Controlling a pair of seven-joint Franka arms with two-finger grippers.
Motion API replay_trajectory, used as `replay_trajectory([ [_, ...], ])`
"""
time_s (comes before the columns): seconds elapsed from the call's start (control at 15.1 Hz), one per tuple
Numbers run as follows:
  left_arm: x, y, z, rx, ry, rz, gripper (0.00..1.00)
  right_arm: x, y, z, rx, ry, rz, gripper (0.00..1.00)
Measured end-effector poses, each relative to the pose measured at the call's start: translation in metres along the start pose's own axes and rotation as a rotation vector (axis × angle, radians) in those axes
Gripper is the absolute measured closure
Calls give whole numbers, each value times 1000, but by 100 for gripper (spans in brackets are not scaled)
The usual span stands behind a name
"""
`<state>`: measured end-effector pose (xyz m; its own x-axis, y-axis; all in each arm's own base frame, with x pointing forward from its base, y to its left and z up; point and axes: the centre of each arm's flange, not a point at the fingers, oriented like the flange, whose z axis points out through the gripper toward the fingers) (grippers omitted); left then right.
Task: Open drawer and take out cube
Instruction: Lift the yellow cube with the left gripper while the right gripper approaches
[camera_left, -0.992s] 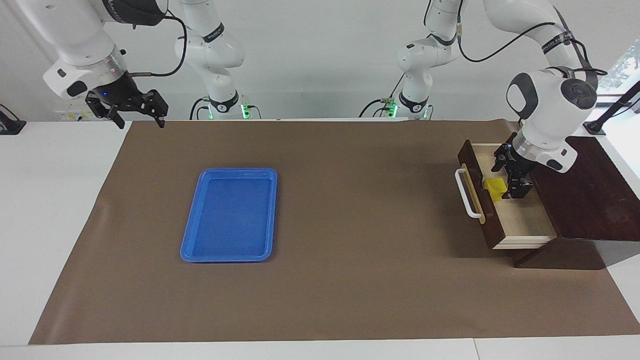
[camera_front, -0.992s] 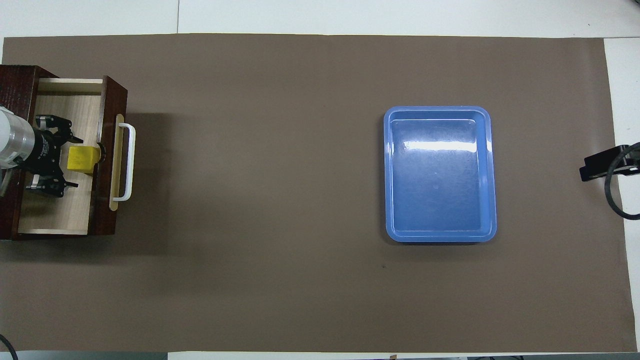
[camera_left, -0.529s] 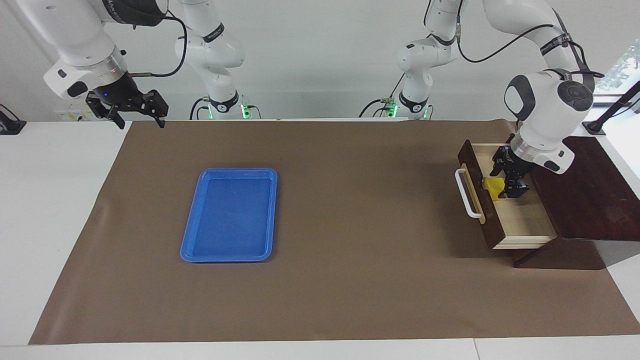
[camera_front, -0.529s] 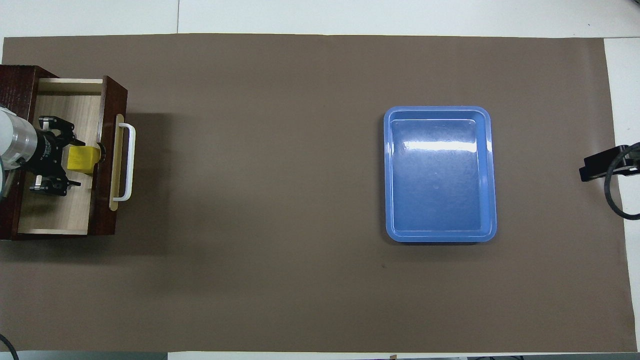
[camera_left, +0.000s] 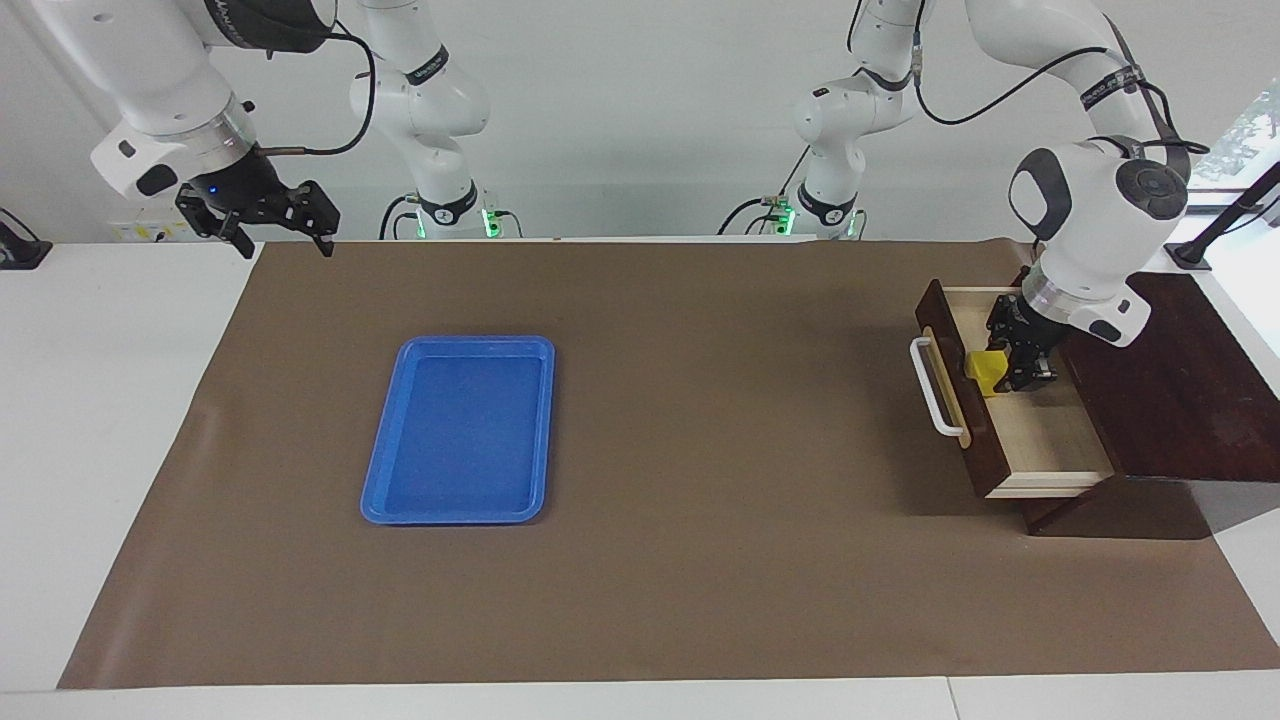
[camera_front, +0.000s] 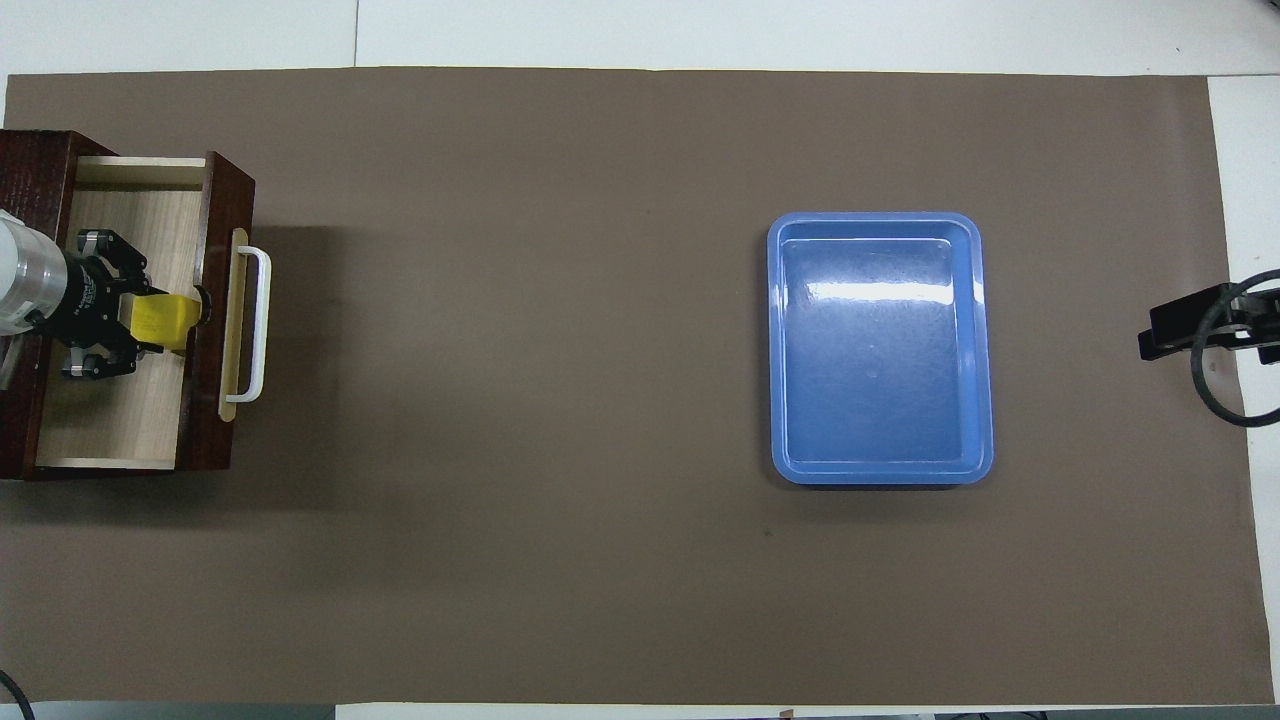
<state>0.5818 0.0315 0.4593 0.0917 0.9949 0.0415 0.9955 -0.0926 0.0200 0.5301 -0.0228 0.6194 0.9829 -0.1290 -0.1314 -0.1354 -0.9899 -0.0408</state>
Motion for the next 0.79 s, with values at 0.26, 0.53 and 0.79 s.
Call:
replay_trajectory([
  [0.26,8,19,-55,-13,-5,-9,45,-8,-52,17,101,-69,244,0],
  [0.53,-32,31,-93,5,-27,27,45,-24,-113,36,186,-153,471,0],
  [0.79,-126,32,-111,3,-29,-39,45,-29,-156,61,281,-252,695,0],
])
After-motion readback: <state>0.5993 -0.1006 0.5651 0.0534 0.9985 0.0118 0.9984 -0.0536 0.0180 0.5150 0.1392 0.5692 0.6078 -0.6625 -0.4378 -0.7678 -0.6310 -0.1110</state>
